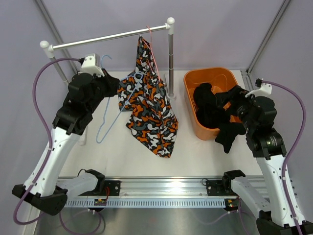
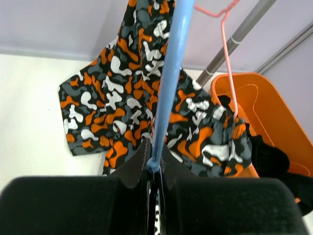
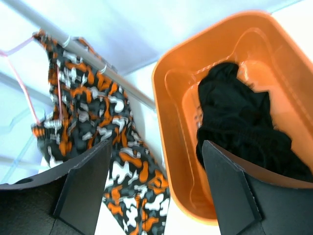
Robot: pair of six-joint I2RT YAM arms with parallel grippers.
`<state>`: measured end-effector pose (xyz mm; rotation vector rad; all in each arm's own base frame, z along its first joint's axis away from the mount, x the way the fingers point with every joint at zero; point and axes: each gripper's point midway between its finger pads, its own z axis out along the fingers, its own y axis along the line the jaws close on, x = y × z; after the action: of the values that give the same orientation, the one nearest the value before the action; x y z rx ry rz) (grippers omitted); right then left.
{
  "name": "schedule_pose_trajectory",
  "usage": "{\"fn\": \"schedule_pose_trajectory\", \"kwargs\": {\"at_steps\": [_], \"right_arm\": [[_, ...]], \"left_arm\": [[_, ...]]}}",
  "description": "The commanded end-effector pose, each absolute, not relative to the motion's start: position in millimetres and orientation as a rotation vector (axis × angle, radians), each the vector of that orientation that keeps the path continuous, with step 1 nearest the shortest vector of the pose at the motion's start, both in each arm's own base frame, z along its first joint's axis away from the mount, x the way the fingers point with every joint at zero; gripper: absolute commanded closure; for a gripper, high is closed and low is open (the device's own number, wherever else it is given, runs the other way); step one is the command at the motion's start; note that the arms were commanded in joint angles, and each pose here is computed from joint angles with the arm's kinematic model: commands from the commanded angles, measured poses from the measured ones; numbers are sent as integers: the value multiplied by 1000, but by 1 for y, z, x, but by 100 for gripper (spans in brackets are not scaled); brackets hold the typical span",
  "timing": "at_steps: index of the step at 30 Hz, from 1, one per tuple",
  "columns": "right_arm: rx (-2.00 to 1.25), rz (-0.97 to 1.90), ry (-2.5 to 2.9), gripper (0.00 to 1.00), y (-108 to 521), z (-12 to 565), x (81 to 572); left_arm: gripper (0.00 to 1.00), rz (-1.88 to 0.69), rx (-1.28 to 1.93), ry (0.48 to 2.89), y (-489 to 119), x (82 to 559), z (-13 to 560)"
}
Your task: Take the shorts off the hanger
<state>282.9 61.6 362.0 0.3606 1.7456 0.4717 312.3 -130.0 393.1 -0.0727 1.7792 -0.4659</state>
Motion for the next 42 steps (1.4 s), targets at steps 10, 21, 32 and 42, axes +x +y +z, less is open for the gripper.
{"fn": "schedule_pose_trajectory", "kwargs": {"at_steps": [10, 21, 32, 42], "right_arm": [[249, 622, 1791, 17, 87, 335, 261], [215, 660, 1819, 17, 96, 324, 260], [207, 669, 1849, 18, 99, 311, 266], [209, 680, 1874, 19, 101, 300, 263]], "left_arm": [[100, -221, -222, 1644, -107, 385, 456], [100, -30, -373, 1588, -65, 430, 459], [100, 7, -416, 1650, -40, 458, 423], [100, -2, -450, 1762, -37, 458, 368]]}}
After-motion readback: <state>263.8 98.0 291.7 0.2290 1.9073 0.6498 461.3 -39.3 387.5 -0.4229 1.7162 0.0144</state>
